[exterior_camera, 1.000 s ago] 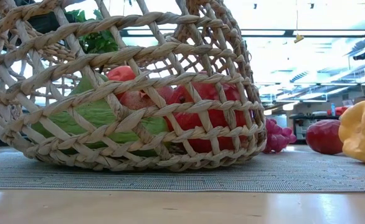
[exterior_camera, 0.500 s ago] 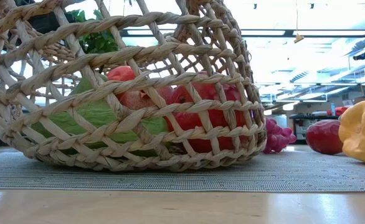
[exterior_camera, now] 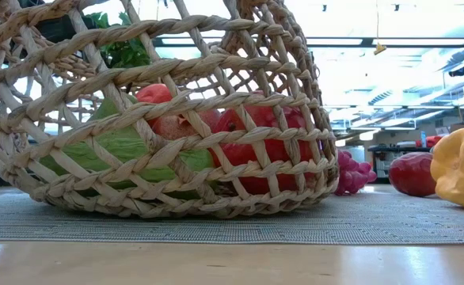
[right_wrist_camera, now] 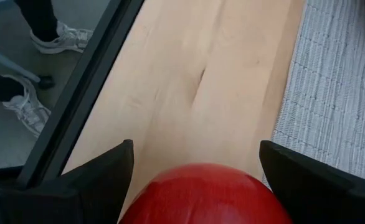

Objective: Build produce basket
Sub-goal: Put the red apple into the brown basket

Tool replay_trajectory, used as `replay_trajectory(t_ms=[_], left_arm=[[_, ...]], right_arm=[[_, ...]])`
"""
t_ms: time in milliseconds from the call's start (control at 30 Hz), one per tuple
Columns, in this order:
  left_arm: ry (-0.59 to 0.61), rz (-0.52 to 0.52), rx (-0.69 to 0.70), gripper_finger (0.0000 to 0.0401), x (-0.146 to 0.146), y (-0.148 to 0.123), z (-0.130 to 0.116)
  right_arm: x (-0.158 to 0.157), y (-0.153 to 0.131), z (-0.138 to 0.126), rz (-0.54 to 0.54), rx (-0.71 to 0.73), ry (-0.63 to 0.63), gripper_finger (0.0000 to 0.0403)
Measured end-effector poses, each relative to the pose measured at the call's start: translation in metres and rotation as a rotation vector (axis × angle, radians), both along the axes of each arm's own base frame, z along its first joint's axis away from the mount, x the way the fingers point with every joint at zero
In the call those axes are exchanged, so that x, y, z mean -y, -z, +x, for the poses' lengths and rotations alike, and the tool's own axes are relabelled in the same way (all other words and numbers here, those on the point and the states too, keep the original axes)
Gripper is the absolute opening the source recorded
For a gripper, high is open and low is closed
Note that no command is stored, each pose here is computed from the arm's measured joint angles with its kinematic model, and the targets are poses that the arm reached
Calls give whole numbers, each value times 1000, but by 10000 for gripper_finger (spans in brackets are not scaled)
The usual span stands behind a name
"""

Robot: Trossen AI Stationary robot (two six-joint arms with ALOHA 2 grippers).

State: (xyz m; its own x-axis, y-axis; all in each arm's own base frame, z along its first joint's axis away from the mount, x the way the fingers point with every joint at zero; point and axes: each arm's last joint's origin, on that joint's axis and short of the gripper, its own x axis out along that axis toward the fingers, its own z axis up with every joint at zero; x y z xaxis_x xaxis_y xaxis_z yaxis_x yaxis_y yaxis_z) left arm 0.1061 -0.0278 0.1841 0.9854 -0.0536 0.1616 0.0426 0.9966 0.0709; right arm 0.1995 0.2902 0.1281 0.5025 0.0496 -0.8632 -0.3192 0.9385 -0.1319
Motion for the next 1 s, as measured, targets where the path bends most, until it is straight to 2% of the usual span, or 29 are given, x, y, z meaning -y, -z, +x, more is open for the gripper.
replay_trajectory(t_ms=[233, 433, 700, 1000], left_arm=[[0, 0, 0, 30, 0, 0, 0], [0, 0, 0, 36, 0, 0, 0], [0, 0, 0, 28, 0, 0, 0], [0, 0, 0, 35, 0, 0, 0]], right_arm=[[19, -7, 14, -82, 19, 15, 348], [34, -24, 26, -129, 74, 13, 348], [67, -71, 48, -168, 225, 27, 348], [126, -116, 71, -149, 317, 163, 348]])
